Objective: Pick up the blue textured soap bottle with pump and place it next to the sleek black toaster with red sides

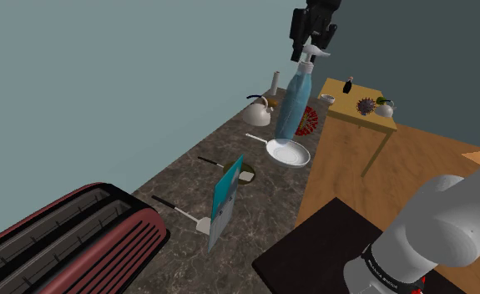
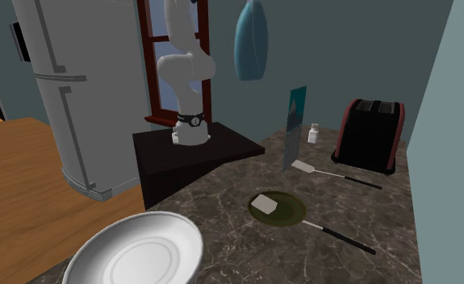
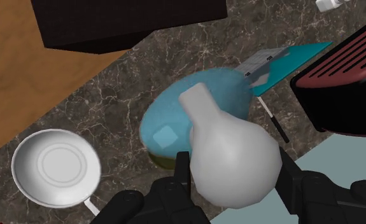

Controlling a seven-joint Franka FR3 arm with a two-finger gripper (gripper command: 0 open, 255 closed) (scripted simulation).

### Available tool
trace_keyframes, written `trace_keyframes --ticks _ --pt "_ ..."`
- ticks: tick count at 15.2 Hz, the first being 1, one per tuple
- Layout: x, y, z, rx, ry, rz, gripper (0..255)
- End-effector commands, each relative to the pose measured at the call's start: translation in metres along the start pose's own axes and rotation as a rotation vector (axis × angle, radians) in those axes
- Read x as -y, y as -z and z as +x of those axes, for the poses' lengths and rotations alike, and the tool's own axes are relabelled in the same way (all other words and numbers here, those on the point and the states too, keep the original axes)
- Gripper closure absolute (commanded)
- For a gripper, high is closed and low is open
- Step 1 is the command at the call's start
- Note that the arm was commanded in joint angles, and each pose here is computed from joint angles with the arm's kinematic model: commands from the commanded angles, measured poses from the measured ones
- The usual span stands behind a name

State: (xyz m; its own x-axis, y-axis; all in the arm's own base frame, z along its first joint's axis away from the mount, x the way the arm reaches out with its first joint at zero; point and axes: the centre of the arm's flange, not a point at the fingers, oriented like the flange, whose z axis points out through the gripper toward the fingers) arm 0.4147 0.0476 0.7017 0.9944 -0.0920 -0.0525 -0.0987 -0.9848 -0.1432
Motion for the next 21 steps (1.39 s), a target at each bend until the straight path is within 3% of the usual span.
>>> trace_keyframes --ticks 1,21 --pt "0.022 -0.005 -0.012 -0.001 -0.002 0.000 255" --pt "0.242 -0.059 -0.148 -0.001 -0.002 0.000 255"
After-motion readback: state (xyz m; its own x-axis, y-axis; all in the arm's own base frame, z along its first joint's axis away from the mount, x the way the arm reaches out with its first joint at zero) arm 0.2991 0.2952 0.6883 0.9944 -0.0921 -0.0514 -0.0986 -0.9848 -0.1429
